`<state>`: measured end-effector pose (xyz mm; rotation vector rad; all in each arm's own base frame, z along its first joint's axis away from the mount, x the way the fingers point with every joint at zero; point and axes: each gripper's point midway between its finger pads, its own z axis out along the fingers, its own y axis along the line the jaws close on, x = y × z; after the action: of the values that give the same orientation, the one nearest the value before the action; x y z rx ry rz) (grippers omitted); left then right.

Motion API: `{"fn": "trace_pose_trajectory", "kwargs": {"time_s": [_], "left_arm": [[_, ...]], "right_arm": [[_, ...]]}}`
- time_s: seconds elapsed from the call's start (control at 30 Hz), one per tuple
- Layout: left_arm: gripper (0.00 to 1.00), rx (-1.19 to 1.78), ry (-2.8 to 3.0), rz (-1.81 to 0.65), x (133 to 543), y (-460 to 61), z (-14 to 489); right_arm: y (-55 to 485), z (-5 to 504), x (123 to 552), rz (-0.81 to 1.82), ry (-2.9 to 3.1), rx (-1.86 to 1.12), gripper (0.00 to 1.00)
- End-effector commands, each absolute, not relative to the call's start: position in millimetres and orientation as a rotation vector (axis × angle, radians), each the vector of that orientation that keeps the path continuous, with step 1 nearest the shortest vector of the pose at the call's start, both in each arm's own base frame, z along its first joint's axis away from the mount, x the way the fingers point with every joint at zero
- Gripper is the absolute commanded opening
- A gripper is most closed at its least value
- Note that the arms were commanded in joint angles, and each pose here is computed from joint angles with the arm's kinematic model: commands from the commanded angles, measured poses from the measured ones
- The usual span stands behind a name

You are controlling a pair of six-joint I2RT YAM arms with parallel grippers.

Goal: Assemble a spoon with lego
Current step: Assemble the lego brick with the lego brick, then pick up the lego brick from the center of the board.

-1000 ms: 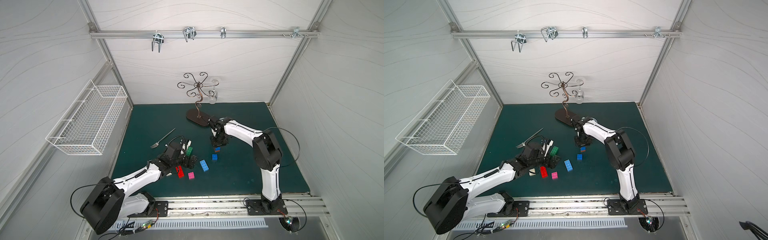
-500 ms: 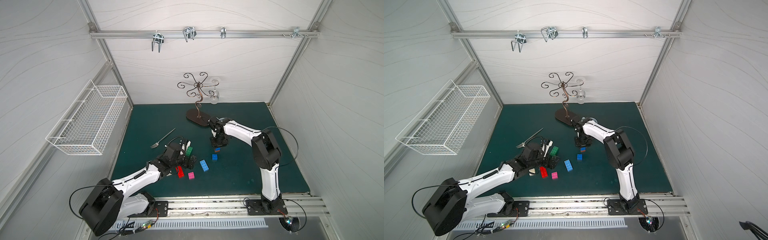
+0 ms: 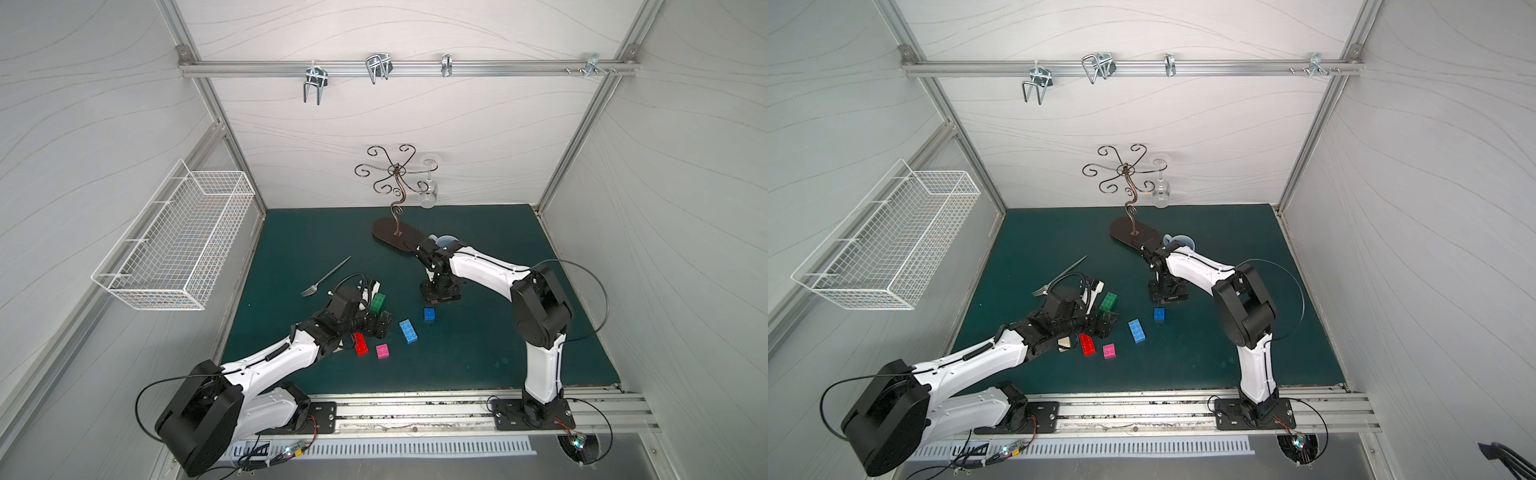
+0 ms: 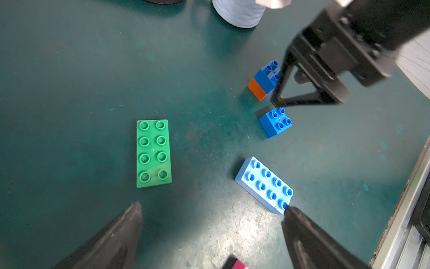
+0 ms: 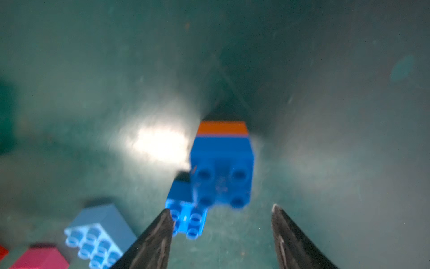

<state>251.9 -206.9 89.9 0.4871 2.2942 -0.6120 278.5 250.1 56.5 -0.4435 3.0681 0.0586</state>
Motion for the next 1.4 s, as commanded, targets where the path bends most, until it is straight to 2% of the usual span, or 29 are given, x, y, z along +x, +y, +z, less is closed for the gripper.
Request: {"fn": "trace_pose_trajectory", "kwargs": {"time_s": [0.0,0.33,0.67,1.23,1.37], "left_arm": [[0.99,0.48,2.255,-0.615,255.0,-208.5,99.4],[0.99,0.473,2.262,-0.612,254.0,-207.2,98.0],[0.99,0.473,2.269,-0.604,254.3,-206.5,95.8],[0.99,0.474,2.276,-0.596,254.1,-206.0,92.7],[0.99,0.472,2.275,-0.59,254.7,-204.9,93.2]], "right_arm": [[251.1,67.0,257.5,0.041,3.067,-0.426,0.7],[267.7,46.1,239.2,0.098,3.119,-0.434,0.67],[262.3,37.5,255.3,0.091,3.117,-0.392,0.5],[267.4,24.6,259.4,0.093,3.129,-0.42,0.44],[264.9,24.7,261.5,0.069,3.123,-0.415,0.38]]}}
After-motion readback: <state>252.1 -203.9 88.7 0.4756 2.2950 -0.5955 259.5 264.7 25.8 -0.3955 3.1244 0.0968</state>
